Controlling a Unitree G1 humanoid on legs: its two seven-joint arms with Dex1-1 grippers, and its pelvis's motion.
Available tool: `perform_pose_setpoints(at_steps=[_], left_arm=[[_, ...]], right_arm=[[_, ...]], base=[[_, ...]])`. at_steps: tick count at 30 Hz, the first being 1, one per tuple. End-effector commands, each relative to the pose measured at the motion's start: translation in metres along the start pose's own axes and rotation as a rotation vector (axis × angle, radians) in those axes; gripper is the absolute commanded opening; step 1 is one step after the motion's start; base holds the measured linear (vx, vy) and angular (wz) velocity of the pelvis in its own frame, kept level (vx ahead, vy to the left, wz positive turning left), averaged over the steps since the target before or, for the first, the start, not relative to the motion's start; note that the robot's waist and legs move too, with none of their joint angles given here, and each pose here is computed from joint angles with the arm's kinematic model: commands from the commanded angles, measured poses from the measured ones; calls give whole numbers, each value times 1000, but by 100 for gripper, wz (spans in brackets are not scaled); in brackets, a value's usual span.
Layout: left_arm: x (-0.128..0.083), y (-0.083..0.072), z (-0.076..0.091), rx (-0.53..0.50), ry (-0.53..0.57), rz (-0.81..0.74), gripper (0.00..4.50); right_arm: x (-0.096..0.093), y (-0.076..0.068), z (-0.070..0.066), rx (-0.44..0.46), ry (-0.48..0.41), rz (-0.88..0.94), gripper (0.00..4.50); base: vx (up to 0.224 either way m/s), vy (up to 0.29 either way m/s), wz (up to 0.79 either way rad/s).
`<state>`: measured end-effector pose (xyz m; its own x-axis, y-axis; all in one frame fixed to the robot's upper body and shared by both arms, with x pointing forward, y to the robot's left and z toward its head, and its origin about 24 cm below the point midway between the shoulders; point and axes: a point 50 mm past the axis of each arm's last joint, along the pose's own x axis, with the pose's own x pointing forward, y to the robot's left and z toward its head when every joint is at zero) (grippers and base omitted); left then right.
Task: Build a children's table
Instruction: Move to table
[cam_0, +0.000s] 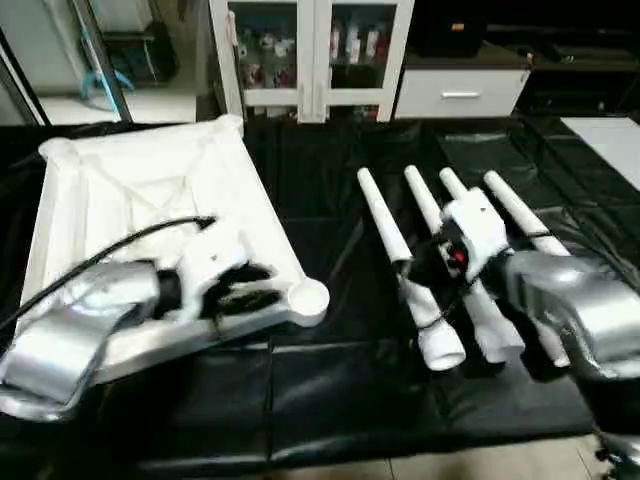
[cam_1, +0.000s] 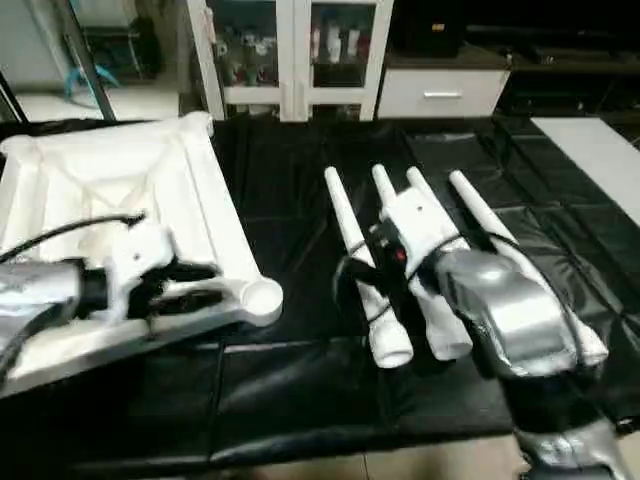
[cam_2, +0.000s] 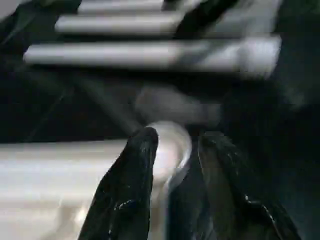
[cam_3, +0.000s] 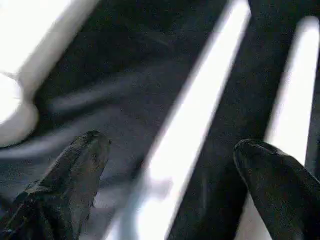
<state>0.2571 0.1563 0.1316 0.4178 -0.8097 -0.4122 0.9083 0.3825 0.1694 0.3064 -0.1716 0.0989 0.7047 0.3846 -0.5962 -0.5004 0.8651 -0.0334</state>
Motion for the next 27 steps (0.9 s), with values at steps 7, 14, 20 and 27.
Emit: perform_pose_setpoints(at_steps=[7, 14, 20, 27], left_arm=[[19, -24, 14, -1, -68, -104, 165], [19, -36, 17, -14, -46, -173, 165], [20, -35, 20, -15, -48, -192, 165], [17, -36, 17, -34, -12, -183, 209]], right_arm=[[11, 3, -1, 125, 132, -27, 450], [23, 6, -15, 239, 229, -27, 450], [31, 14, -27, 343, 263, 12, 450], [30, 10, -26, 363, 260, -9, 381]], base=[[0, 0, 0], [0, 0, 0], [0, 0, 0], [0, 0, 0]])
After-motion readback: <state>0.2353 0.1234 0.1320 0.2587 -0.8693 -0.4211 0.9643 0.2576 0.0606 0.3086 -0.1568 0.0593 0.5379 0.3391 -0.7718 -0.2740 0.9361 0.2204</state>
